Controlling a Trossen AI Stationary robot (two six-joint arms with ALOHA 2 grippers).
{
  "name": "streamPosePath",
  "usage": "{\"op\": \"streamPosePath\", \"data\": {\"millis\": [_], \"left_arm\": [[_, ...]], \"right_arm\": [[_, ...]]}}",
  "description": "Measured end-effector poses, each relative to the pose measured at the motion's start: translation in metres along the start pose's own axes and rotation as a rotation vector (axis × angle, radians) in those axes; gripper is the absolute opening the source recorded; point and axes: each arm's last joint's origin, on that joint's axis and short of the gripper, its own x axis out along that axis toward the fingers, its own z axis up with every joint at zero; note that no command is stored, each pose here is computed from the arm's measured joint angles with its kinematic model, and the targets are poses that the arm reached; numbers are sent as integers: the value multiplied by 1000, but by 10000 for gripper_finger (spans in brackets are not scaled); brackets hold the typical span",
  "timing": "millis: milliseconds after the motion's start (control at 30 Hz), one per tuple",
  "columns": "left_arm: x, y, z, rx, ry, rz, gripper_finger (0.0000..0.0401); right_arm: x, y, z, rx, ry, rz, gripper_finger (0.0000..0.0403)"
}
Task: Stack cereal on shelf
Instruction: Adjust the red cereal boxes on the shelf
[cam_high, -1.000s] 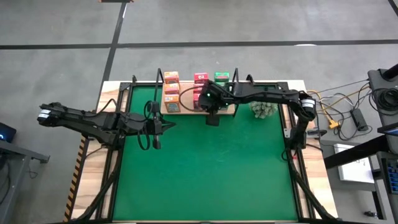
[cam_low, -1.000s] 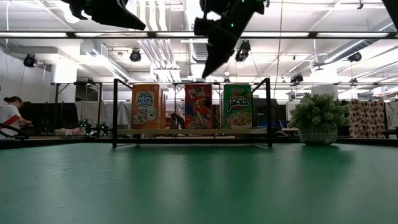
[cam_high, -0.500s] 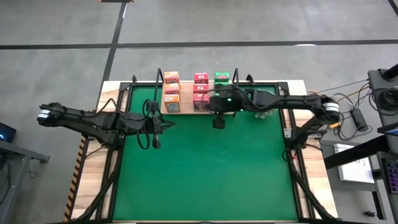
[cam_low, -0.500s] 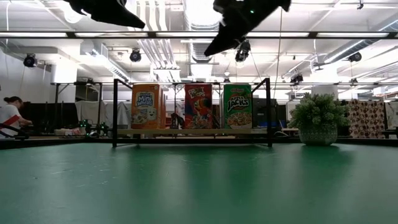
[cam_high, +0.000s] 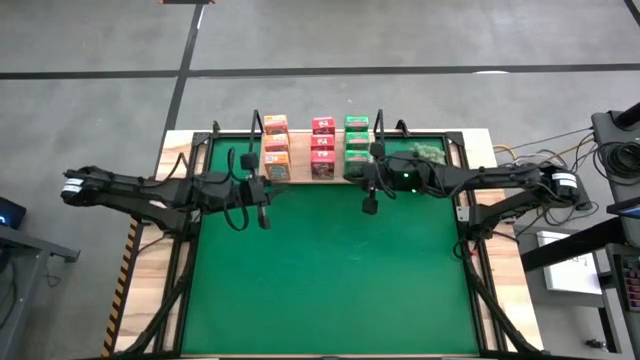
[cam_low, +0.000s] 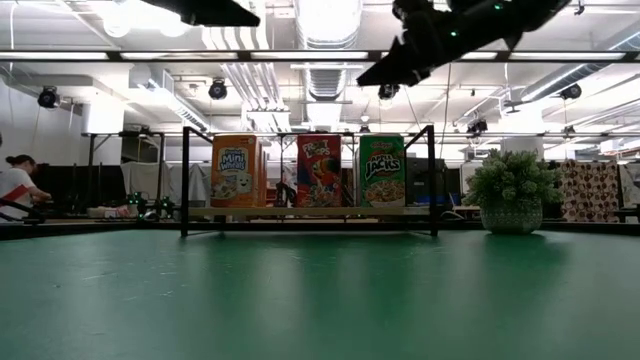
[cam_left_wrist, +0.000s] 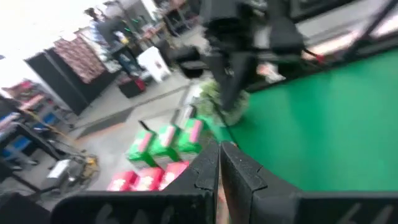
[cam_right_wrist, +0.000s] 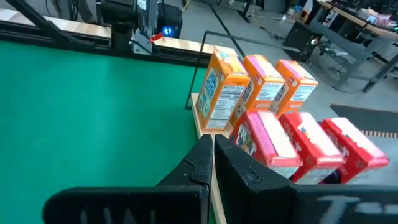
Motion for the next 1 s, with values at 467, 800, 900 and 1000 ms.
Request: {"op": "streamPosePath", "data": {"millis": [467,800,900,1000], "left_arm": [[50,67,-32,-26,-54,94,0],[102,115,-58,-57,76,121,0],[115,126,-69,-68,112,125,0],[127,132,-79,-102,119,58,0]], "right_arm": [[-16,4,-12,-15,-6,3,9],[-16,4,-14,-67,1,6,9],[-16,4,-15,-81,4,7,9],[-16,5,-16,-85,8,9,9]]}}
